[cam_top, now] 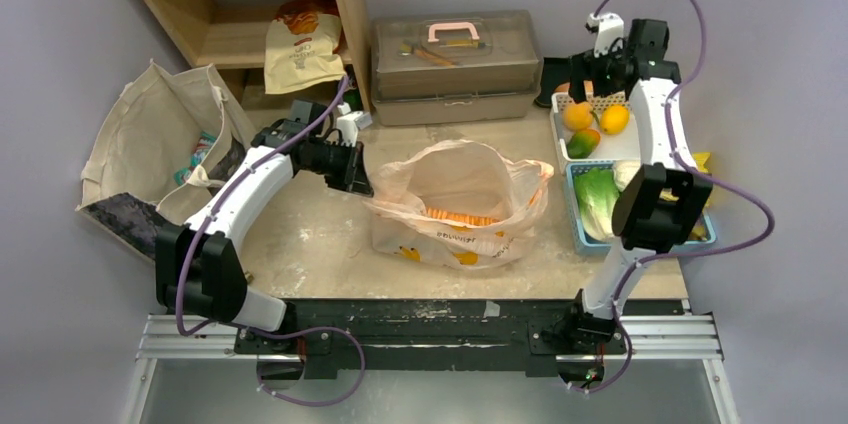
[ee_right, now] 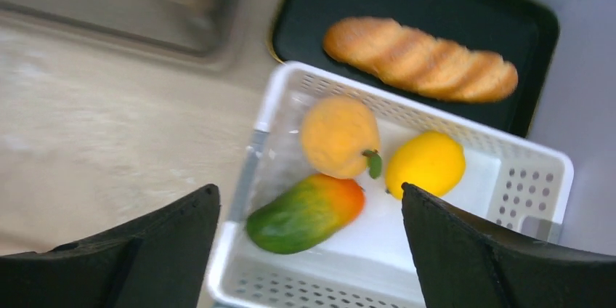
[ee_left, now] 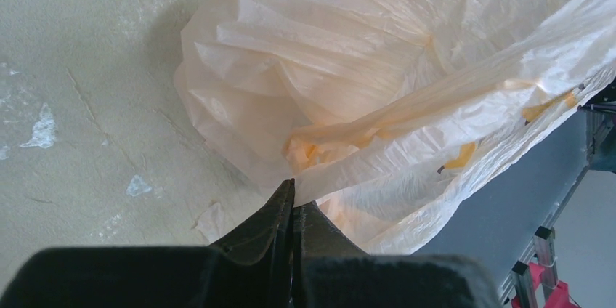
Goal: Untie the knot of the grocery bags and take out the mixed food
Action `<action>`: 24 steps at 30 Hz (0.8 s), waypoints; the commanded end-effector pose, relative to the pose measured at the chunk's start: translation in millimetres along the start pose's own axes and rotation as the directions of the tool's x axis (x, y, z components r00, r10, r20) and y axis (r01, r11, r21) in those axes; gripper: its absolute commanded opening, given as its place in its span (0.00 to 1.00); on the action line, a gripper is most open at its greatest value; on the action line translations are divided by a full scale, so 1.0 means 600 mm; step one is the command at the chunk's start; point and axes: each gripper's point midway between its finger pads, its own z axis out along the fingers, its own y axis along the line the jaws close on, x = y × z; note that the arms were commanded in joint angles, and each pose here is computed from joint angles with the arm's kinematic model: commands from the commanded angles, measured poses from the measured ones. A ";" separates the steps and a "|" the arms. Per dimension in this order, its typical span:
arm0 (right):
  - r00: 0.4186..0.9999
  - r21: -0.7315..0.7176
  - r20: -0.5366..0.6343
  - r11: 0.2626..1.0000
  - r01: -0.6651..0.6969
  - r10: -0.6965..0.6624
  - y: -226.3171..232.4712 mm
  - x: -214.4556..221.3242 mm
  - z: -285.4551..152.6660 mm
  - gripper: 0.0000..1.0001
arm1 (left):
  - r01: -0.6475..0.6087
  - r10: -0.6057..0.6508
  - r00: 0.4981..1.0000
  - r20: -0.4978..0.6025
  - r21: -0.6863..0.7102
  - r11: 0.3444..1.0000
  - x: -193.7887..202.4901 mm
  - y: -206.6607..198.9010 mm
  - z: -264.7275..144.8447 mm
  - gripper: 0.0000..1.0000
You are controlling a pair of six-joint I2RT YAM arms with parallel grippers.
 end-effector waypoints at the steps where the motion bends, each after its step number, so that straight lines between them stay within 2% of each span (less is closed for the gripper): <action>1: 0.943 -0.270 0.321 0.945 0.185 -0.093 0.145 -0.146 -0.228 0.86 | -0.110 0.107 0.984 0.140 0.015 0.994 -0.042 -0.030 -0.031 0.00; 4: 0.900 -0.534 0.423 0.773 0.344 -0.109 0.332 -0.141 -0.344 0.73 | -0.160 0.152 0.972 0.178 0.032 0.987 -0.050 -0.052 -0.039 0.00; 5: 0.888 -0.586 0.441 0.707 0.396 -0.131 0.390 -0.121 -0.373 0.64 | -0.168 0.158 0.971 0.181 0.036 0.985 -0.051 -0.057 -0.040 0.00; 8: 0.818 -0.629 0.525 0.541 0.559 -0.235 0.523 -0.049 -0.436 0.48 | -0.181 0.170 0.969 0.180 0.045 0.983 -0.051 -0.066 -0.037 0.00; 11: 0.781 -0.644 0.527 0.441 0.624 -0.335 0.595 0.026 -0.439 0.30 | -0.211 0.199 0.962 0.185 0.049 0.976 -0.048 -0.076 -0.038 0.00; 14: 0.761 -0.645 0.469 0.414 0.642 -0.448 0.619 0.091 -0.391 0.17 | -0.272 0.255 0.942 0.217 0.050 0.961 -0.045 -0.091 -0.045 0.00; 16: 0.731 -0.599 0.459 0.431 0.674 -0.504 0.620 0.123 -0.350 0.14 | -0.331 0.309 0.919 0.246 0.054 0.942 -0.039 -0.103 -0.051 0.00; 17: 0.706 -0.576 0.434 0.429 0.695 -0.560 0.615 0.161 -0.320 0.14 | -0.376 0.350 0.901 0.255 0.057 0.925 -0.034 -0.108 -0.052 0.00; 20: 0.633 -0.521 0.423 0.396 0.756 -0.649 0.615 0.218 -0.280 0.13 | -0.520 0.486 0.833 0.266 0.074 0.851 0.001 -0.125 -0.051 0.00; 24: 0.621 -0.521 0.406 0.389 0.760 -0.671 0.627 0.259 -0.260 0.16 | -0.705 0.663 0.697 0.272 0.095 0.702 0.066 -0.151 -0.053 0.00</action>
